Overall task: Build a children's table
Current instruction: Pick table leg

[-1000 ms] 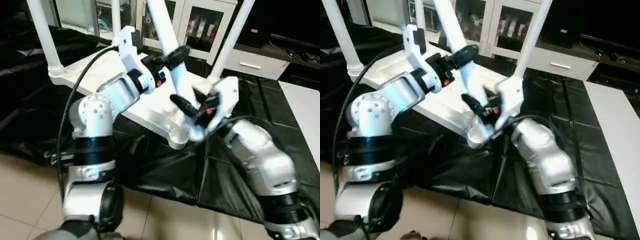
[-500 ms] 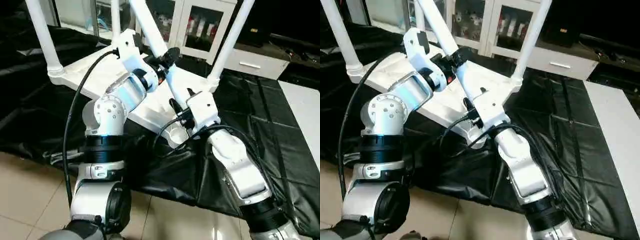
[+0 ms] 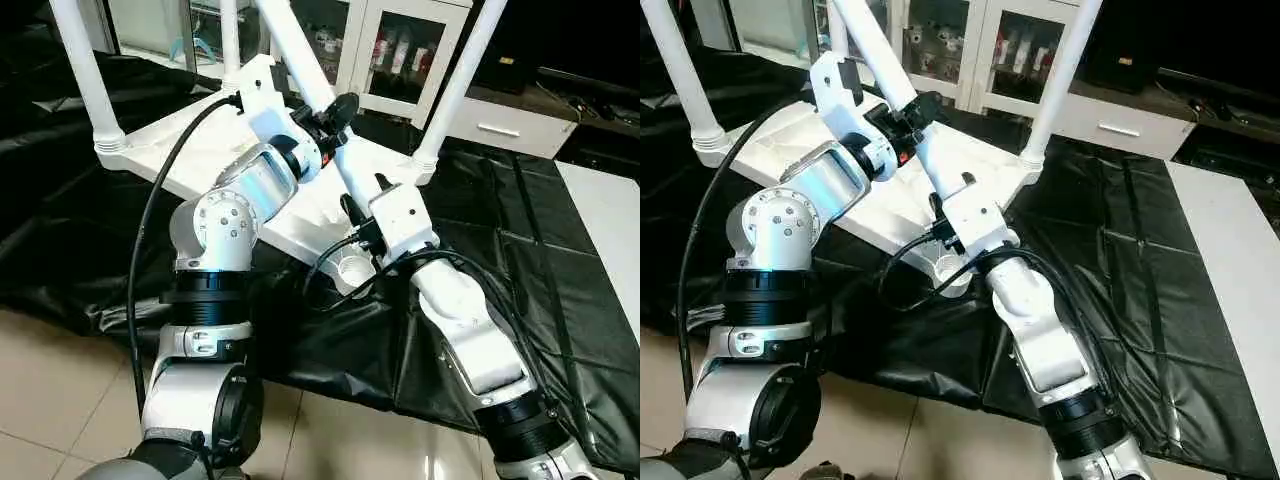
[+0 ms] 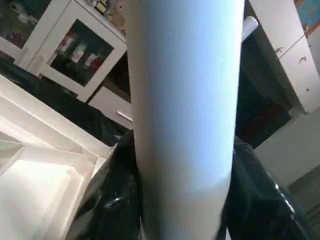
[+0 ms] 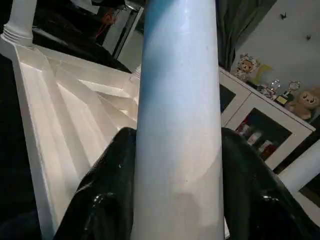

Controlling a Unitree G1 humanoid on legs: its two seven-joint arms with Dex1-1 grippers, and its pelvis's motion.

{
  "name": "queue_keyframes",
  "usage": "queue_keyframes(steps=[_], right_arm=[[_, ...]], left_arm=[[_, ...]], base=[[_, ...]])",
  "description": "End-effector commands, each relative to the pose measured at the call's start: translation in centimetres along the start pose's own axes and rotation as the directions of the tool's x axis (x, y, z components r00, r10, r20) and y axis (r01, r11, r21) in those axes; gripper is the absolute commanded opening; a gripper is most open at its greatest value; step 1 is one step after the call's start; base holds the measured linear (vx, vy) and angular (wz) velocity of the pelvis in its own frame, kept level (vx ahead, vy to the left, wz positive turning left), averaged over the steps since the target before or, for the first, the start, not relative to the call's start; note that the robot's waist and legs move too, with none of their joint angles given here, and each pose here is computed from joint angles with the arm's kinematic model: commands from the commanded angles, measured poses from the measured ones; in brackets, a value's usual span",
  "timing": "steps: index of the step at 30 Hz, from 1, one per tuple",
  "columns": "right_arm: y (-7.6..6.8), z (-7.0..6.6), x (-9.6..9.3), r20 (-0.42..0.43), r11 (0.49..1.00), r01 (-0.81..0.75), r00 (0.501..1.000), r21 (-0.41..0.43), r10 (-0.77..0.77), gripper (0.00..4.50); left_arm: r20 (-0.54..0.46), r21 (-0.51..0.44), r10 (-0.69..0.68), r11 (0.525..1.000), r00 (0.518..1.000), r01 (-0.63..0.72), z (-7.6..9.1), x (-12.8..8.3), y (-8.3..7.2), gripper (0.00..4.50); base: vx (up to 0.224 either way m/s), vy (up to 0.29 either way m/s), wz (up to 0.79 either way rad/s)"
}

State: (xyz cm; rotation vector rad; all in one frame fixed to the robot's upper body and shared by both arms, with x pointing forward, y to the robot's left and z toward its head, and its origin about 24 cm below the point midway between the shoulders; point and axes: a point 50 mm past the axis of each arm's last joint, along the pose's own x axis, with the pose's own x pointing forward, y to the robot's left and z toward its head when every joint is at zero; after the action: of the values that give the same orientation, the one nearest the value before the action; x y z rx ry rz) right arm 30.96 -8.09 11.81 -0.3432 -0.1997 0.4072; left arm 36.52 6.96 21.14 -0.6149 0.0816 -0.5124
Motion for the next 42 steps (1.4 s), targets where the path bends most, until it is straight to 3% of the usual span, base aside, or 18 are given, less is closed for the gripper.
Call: queue_keyframes(steps=[1,4,5,9,10,11,12,16,17,19,23,27,29,31,32,33,41,42], right_arm=[[-2.1,0.9,-0.1,0.058,0.995,0.104,0.993,-0.006,-0.104,1.83],[-2.2,0.9,-0.1,0.062,0.994,0.108,0.992,-0.009,-0.107,1.83],[-2.2,1.1,0.0,0.079,0.994,0.106,0.991,-0.012,-0.105,2.18],[-1.8,1.6,0.0,0.120,0.995,0.034,0.992,0.093,-0.045,2.55],[-1.6,1.9,0.0,0.130,0.982,-0.023,0.992,0.188,-0.002,2.61],[-1.6,1.9,0.0,0.134,0.975,-0.044,0.991,0.217,0.015,2.71],[-1.5,2.5,-0.2,0.177,0.943,-0.137,0.980,0.303,0.086,2.78],[-2.0,3.4,-1.0,0.236,0.841,-0.340,0.936,0.421,0.261,3.14],[-2.9,3.5,-1.4,0.246,0.780,-0.407,0.912,0.474,0.327,3.14],[-3.4,3.5,-1.6,0.246,0.752,-0.432,0.902,0.498,0.355,3.15],[-7.1,2.5,-1.6,0.129,0.686,-0.417,0.893,0.596,0.431,3.15],[-8.1,2.1,-2.0,0.056,0.632,-0.454,0.836,0.629,0.545,3.15],[-8.4,2.4,-2.4,0.068,0.573,-0.497,0.791,0.652,0.608,3.15],[-8.3,2.6,-2.6,0.086,0.540,-0.525,0.764,0.658,0.639,3.15],[-7.9,3.2,-3.1,0.118,0.466,-0.580,0.701,0.668,0.704,3.15],[-7.4,3.4,-3.2,0.134,0.427,-0.602,0.669,0.675,0.731,3.15],[-5.6,3.1,-2.6,0.097,0.386,-0.609,0.609,0.693,0.787,3.15],[-5.1,2.7,-2.4,0.060,0.397,-0.604,0.595,0.691,0.801,3.15]], left_arm=[[0.008,0.017,0.077,0.997,0.997,-0.077,0.2,-0.2,1.3,1.81],[0.010,0.017,0.077,0.997,0.997,-0.077,0.2,-0.1,1.3,1.79],[0.012,0.018,0.078,0.997,0.997,-0.078,0.3,-0.2,1.3,1.77],[0.019,0.031,0.076,0.997,0.997,-0.076,0.8,-0.2,1.6,1.77],[0.017,0.051,0.058,0.997,0.998,-0.058,1.2,-0.3,1.7,1.77],[0.017,0.057,0.053,0.997,0.998,-0.054,1.3,-0.4,1.8,1.77],[0.010,0.076,0.029,0.997,1.000,-0.030,1.8,-0.5,1.9,1.77],[-0.024,0.131,-0.035,0.991,0.999,0.037,2.5,-0.7,2.0,1.75],[-0.054,0.153,-0.079,0.984,0.995,0.087,2.7,-0.9,1.9,1.75],[-0.074,0.162,-0.105,0.980,0.992,0.116,2.8,-1.0,1.8,1.75],[-0.198,0.186,-0.235,0.944,0.952,0.272,2.8,-1.5,1.2,1.75],[-0.257,0.134,-0.331,0.918,0.908,0.373,2.7,-1.8,0.6,1.75],[-0.285,0.110,-0.374,0.902,0.883,0.418,2.8,-1.9,0.2,1.75],[-0.287,0.112,-0.382,0.898,0.879,0.427,2.8,-1.8,0.1,1.75],[-0.298,0.114,-0.399,0.887,0.867,0.447,3.0,-1.8,0.0,1.75],[-0.300,0.117,-0.405,0.883,0.864,0.455,3.0,-1.8,-0.1,1.75],[-0.314,0.063,-0.527,0.818,0.789,0.572,3.0,-2.2,-1.1,1.75],[-0.319,0.044,-0.586,0.776,0.745,0.629,3.0,-2.5,-1.6,1.75]], base=[[0.000,0.000,0.00],[0.000,0.000,0.00],[0.000,0.000,0.00],[0.000,0.000,0.00],[0.000,0.000,0.00],[0.000,0.000,0.00],[0.000,0.000,0.00],[0.000,0.000,0.00],[0.000,0.000,0.00],[0.000,0.000,0.00],[0.000,0.000,0.00],[0.000,0.000,0.00],[0.000,0.000,0.00],[0.000,0.000,0.00],[0.000,0.000,0.00],[0.000,0.000,0.00],[0.000,0.000,0.00],[0.000,0.000,0.00]])
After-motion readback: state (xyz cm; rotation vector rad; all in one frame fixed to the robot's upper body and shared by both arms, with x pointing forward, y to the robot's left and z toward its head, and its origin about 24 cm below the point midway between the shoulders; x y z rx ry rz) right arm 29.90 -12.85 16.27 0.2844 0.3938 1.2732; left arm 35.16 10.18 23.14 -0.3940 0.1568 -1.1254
